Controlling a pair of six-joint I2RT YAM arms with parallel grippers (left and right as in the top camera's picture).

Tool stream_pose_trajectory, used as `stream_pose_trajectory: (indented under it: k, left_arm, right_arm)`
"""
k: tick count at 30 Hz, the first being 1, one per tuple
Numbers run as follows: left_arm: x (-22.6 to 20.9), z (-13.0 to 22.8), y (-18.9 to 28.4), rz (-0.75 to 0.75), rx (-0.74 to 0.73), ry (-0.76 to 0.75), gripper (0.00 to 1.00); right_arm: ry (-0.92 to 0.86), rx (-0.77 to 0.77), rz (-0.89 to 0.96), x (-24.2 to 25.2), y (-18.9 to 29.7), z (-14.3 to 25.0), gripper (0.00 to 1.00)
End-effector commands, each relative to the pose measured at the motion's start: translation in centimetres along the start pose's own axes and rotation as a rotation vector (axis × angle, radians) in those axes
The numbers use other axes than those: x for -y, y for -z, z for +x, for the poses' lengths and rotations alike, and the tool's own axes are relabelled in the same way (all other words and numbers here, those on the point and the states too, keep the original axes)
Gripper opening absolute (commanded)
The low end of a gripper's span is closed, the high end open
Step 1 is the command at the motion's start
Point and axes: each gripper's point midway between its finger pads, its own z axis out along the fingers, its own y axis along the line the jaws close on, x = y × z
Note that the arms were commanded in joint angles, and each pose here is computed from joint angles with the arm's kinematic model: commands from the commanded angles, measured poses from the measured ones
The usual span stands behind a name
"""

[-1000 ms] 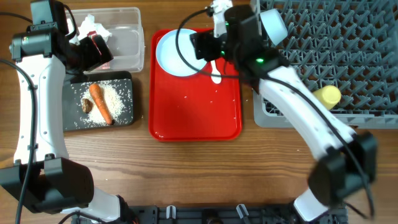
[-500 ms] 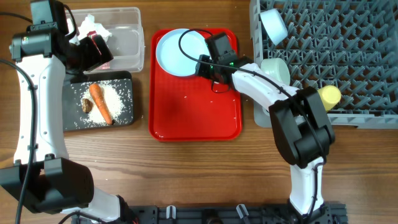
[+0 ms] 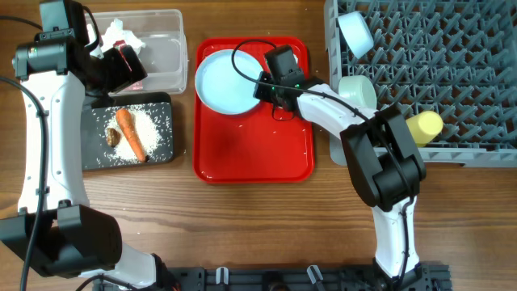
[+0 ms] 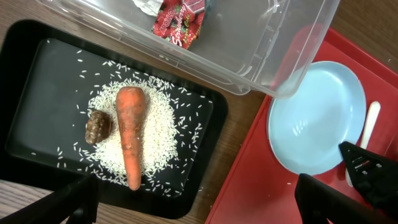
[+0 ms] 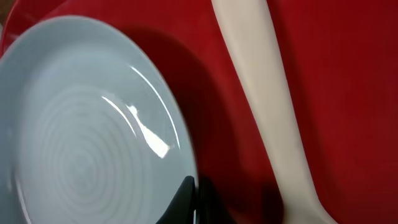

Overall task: Sort waste into correct bins and load items into the dishwasher rack
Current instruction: 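Reach right gripper to the light-blue plate and lift it, then stand the light-blue plate upright in the grey rack with right gripper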

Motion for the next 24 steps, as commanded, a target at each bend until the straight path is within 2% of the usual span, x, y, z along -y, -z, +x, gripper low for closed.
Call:
stream_pose_trajectory:
  k: [1, 7, 10, 13, 16, 19, 21, 23, 24]
  left_arm:
    - [0.0, 0.0, 0.3, 0.003, 0.005, 0.008, 1.0]
    - [0.0, 0.0, 0.3, 0.003, 0.005, 0.008, 1.0]
    - [0.0, 0.0, 0.3, 0.003, 0.005, 0.008, 1.0]
    - [0.0, 0.0, 0.3, 0.003, 0.005, 0.008, 1.0]
    - [0.0, 0.0, 0.3, 0.003, 0.005, 0.008, 1.0]
    - [0.0, 0.0, 0.3, 0.003, 0.005, 0.008, 1.0]
    - [0.0, 0.0, 0.3, 0.003, 0.005, 0.008, 1.0]
    - [0.0, 0.0, 0.3, 0.003, 0.005, 0.008, 1.0]
    - [0.0, 0.0, 0.3, 0.003, 0.005, 0.008, 1.0]
  right_arm:
    - [0.031, -0.004, 0.043, 1.3, -1.1, 0.5, 0.04]
    - [0.102, 0.026, 0.017, 0.1, 0.5, -1.0, 0.04]
    - [0.222, 0.187, 0.058, -1.3, 5.1, -5.3, 0.04]
    - [0.365, 0.383, 0.115, -3.0, 12.2, -10.0, 0.04]
    - [0.367, 0.565, 0.23, -2.7, 18.8, -13.7, 0.04]
    - [0.391, 0.748, 0.39, -0.8, 28.0, -17.5, 0.04]
    - [0.398, 0.824, 0.535, 1.5, 32.7, -18.9, 0.04]
    - [0.379, 0.884, 0.785, 5.6, 38.7, -20.1, 0.04]
    - [0.383, 0.878, 0.866, 7.1, 40.0, -20.3, 0.04]
